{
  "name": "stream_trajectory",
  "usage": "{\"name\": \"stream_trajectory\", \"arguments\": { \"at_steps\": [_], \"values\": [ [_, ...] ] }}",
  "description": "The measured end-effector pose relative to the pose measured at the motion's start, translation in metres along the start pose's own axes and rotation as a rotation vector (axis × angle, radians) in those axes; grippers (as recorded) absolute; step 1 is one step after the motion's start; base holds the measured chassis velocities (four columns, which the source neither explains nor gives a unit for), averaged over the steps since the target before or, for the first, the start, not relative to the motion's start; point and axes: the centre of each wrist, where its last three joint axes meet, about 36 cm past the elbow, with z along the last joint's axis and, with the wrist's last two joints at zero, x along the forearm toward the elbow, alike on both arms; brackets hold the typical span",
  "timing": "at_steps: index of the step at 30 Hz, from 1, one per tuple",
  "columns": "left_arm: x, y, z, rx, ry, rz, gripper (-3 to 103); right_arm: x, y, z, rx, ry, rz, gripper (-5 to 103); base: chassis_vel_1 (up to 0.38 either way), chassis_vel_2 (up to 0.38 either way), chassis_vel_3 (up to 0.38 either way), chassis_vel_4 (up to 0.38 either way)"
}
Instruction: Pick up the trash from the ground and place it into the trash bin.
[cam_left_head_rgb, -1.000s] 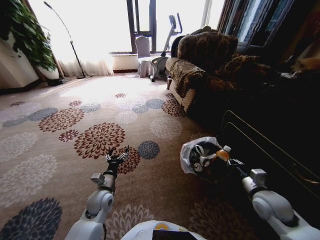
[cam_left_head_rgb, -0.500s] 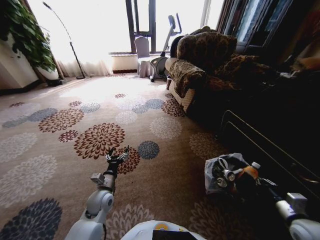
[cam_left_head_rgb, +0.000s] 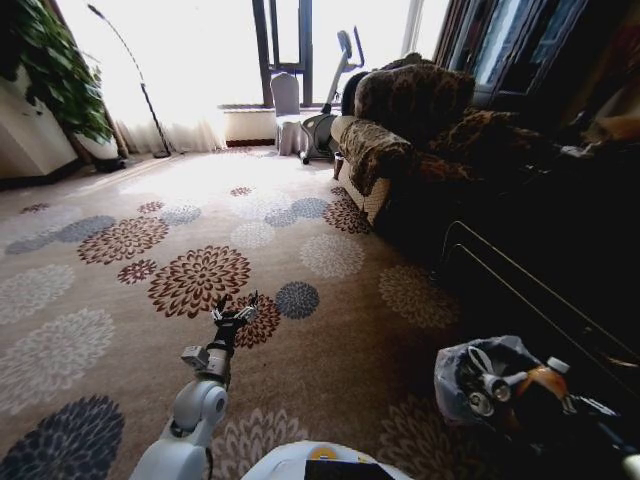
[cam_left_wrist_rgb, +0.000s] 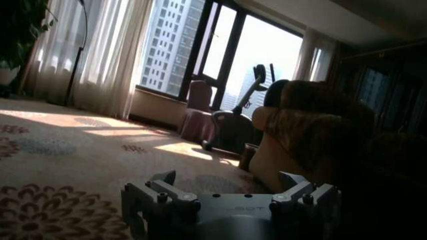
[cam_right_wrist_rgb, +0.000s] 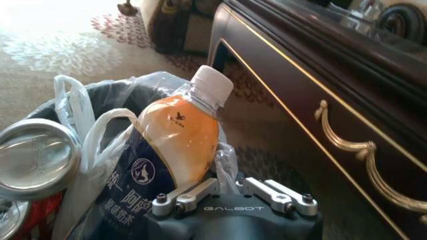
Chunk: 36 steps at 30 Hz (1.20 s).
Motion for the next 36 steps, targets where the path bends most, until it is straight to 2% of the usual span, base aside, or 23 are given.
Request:
{"name": "stream_trajectory", "arguments": {
  "at_steps": [2,3,4,5,8,9,11,13,14,16,17,20,23,29,34,36],
  "values": [
    [0.000,0.000,0.000,0.000,0.000,0.000,100,0.002,-0.006,0.013,-0.067,0.065,0.035,0,0.000,0.000,0.000,0.000],
    [0.000,0.000,0.000,0.000,0.000,0.000,100,0.002,-0.006,0.013,-0.067,0.065,0.035,0,0.000,0.000,0.000,0.000],
    [0.000,0.000,0.000,0.000,0.000,0.000,100,0.003,-0.009,0.017,-0.100,0.088,0.053,0,0.000,0.000,0.000,0.000],
    [0.000,0.000,0.000,0.000,0.000,0.000,100,0.003,-0.009,0.017,-0.100,0.088,0.053,0,0.000,0.000,0.000,0.000],
    [0.000,0.000,0.000,0.000,0.000,0.000,100,0.004,-0.015,0.026,-0.172,0.130,0.102,0,0.000,0.000,0.000,0.000],
    [0.000,0.000,0.000,0.000,0.000,0.000,100,0.004,-0.015,0.026,-0.172,0.130,0.102,0,0.000,0.000,0.000,0.000],
    [0.000,0.000,0.000,0.000,0.000,0.000,100,0.005,-0.019,0.033,-0.214,0.151,0.129,0,0.000,0.000,0.000,0.000],
    [0.000,0.000,0.000,0.000,0.000,0.000,100,0.011,-0.024,0.046,-0.314,0.187,0.175,0,0.000,0.000,0.000,0.000],
    [0.000,0.000,0.000,0.000,0.000,0.000,100,0.011,-0.024,0.046,-0.314,0.187,0.175,0,0.000,0.000,0.000,0.000],
    [0.000,0.000,0.000,0.000,0.000,0.000,100,0.021,-0.018,0.058,-0.391,0.206,0.202,0,0.000,0.000,0.000,0.000],
    [0.000,0.000,0.000,0.000,0.000,0.000,100,0.021,-0.018,0.058,-0.391,0.206,0.202,0,0.000,0.000,0.000,0.000],
    [0.000,0.000,0.000,0.000,0.000,0.000,100,0.028,0.000,0.081,-0.456,0.236,0.219,0,0.000,0.000,0.000,0.000],
    [0.000,0.000,0.000,0.000,0.000,0.000,100,0.029,0.002,0.090,-0.475,0.246,0.234,0,0.000,0.000,0.000,0.000],
    [0.000,0.000,0.000,0.000,0.000,0.000,100,0.030,0.001,0.121,-0.469,0.284,0.270,0,0.000,0.000,0.000,0.000],
    [0.000,0.000,0.000,0.000,0.000,0.000,100,0.021,-0.005,0.136,-0.503,0.307,0.300,0,0.000,0.000,0.000,0.000],
    [0.000,0.000,0.000,0.000,0.000,0.000,100,0.021,-0.005,0.136,-0.529,0.313,0.301,10,0.000,0.000,0.000,0.000]
  ]
}}
